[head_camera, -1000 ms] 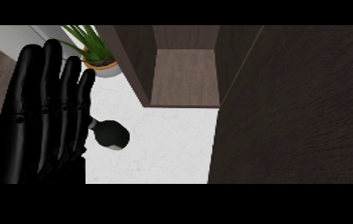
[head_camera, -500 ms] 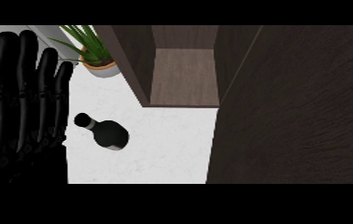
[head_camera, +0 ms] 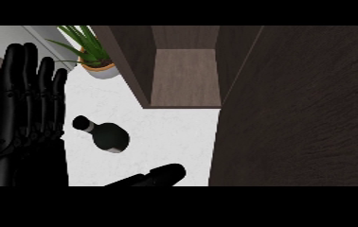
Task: Pick up the wine, place it into the cabinet and close the cabinet
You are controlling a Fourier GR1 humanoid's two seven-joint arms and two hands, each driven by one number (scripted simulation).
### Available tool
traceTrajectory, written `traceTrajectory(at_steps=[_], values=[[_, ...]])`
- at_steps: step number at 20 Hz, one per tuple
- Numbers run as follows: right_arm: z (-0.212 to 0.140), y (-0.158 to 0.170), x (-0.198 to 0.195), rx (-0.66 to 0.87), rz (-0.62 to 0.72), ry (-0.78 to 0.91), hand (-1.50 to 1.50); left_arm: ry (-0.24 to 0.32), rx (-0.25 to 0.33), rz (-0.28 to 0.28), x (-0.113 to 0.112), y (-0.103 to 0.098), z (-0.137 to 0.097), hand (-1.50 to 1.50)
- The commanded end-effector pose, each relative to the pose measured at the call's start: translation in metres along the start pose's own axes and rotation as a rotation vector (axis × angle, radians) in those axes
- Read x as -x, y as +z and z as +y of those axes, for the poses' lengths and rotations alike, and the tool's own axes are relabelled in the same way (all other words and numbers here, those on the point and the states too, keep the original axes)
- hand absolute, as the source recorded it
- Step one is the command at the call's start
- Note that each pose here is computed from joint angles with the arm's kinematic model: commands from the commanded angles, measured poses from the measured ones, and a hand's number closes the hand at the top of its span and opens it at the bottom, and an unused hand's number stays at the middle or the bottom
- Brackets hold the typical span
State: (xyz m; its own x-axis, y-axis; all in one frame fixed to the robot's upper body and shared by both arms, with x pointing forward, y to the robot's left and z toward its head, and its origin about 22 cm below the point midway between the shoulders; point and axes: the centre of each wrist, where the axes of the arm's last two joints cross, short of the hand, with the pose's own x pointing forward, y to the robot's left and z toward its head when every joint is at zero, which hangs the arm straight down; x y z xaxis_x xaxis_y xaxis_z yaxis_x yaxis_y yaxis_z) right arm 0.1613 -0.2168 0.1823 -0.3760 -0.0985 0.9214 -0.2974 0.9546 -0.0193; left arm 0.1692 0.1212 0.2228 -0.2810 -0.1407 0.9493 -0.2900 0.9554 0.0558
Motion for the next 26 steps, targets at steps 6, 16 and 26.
traceTrajectory(at_steps=[6, 16, 26], values=[[-0.022, 0.02, -0.01, 0.009, -0.045, 0.021, -1.5, 0.08, -0.01, 0.097, 0.045, 0.004, 0.026, -1.5], [-0.035, 0.03, -0.01, -0.001, -0.062, 0.033, -1.5, 0.014, -0.157, 0.124, 0.118, -0.004, 0.052, -1.5], [-0.035, 0.027, -0.008, -0.039, -0.031, -0.008, -1.5, -0.002, -0.155, 0.163, 0.182, 0.006, 0.062, -1.5]])
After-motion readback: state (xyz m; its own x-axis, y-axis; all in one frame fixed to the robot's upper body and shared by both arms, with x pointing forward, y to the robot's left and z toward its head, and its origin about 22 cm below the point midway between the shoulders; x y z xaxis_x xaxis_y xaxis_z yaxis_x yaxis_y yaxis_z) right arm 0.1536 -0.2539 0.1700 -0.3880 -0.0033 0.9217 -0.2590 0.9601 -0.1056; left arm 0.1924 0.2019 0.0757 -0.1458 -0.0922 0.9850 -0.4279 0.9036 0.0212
